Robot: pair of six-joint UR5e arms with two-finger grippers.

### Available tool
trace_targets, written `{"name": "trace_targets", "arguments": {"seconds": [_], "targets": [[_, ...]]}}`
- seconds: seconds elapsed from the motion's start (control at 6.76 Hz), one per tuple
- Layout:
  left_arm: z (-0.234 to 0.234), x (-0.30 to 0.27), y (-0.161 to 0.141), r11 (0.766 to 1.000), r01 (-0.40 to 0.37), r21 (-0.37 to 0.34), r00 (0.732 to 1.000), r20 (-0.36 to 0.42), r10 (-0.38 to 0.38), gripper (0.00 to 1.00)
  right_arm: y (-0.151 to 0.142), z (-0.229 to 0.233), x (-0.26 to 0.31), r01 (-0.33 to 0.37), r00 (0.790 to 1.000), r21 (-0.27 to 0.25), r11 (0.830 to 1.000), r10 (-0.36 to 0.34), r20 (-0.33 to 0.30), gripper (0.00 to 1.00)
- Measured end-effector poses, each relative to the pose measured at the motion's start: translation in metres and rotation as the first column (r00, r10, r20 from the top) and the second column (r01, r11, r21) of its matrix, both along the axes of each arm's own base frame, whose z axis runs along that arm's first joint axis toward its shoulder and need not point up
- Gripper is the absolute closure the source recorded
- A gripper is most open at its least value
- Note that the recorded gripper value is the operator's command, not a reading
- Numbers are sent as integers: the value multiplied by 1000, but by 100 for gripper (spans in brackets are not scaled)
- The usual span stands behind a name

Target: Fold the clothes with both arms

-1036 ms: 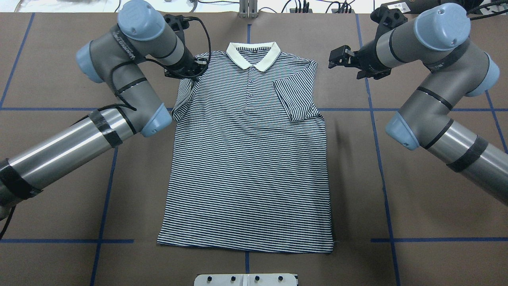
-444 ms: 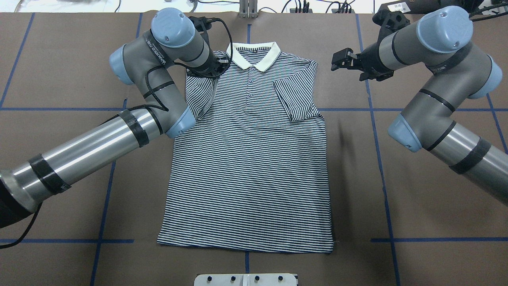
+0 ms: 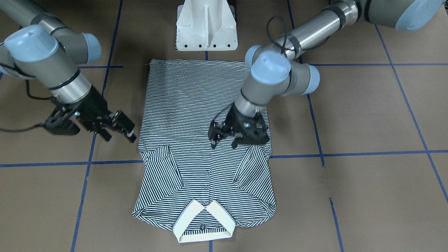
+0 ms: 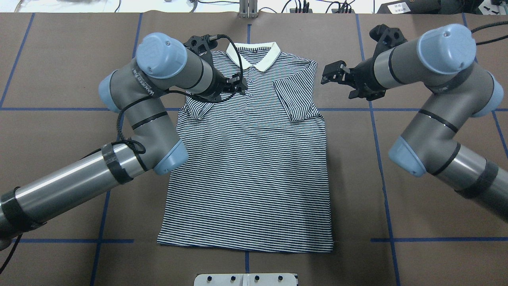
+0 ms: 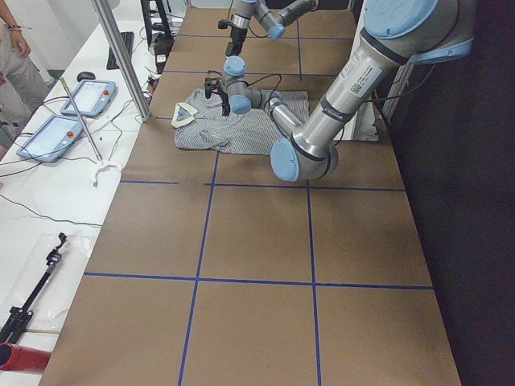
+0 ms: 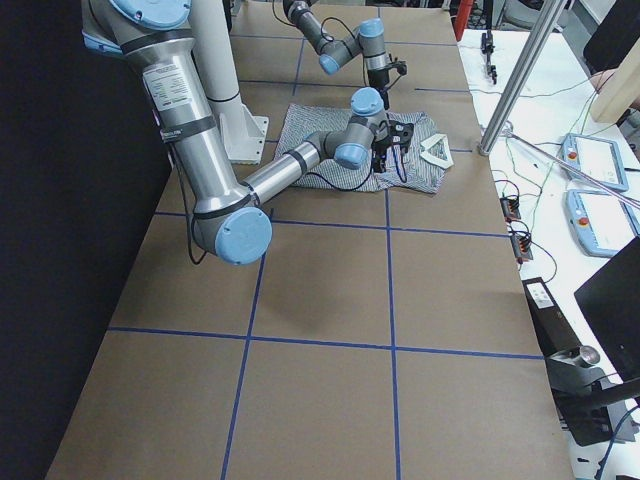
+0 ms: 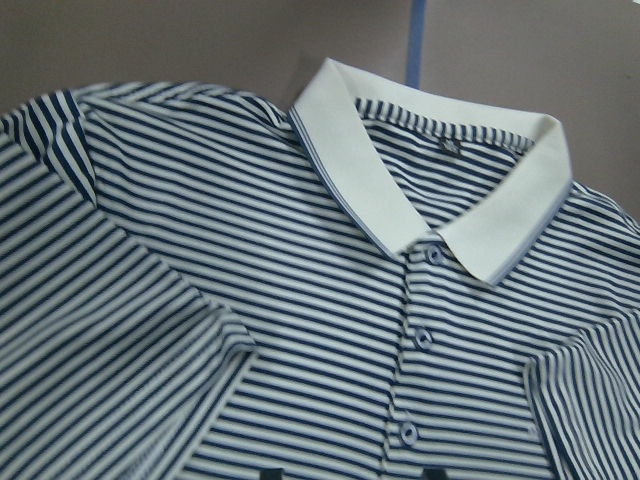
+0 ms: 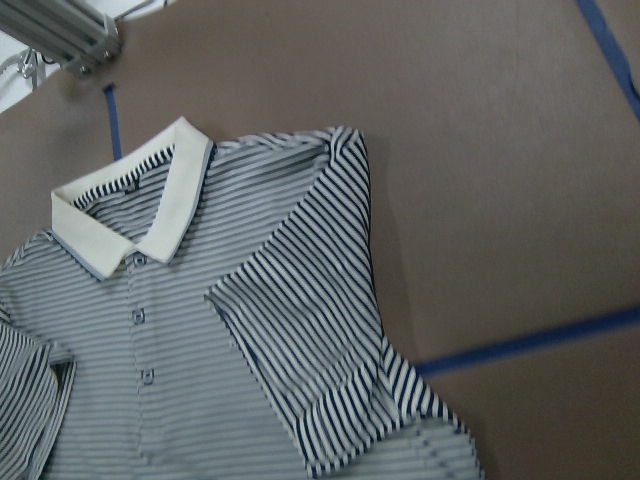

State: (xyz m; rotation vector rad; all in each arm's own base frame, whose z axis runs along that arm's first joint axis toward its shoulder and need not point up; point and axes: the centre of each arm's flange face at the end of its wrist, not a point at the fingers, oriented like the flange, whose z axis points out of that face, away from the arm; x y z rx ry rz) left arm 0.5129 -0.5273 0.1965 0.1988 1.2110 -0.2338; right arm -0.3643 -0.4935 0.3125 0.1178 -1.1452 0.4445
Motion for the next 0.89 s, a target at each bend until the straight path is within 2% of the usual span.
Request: {"name": "trace_targets", "arguments": {"seconds": [0.15,0.3,0.44,0.59,0.74,0.89], "targets": [[8,-23,34,1000,-16,4,999,-33,16,13,63,1,-21,-6,1000,-43,999,6,-1,0],[17,-44,64,999,-32,10,998,-53,32,12,136,6,-39,-19,999,-74,997,15,-53,2],[24,-55,85,999,-47,12,997,-62,47,12,203,14,-56,-36,994,-110,993,24,-107,11],[28,-60,93,999,-52,12,997,-64,53,12,263,23,-75,-66,989,-137,988,47,-137,19],[30,-62,96,999,-52,11,997,-63,52,10,307,29,-91,-95,984,-148,984,71,-163,24],[33,-63,96,999,-50,9,997,-61,51,10,335,33,-103,-122,977,-155,980,91,-194,26]]}}
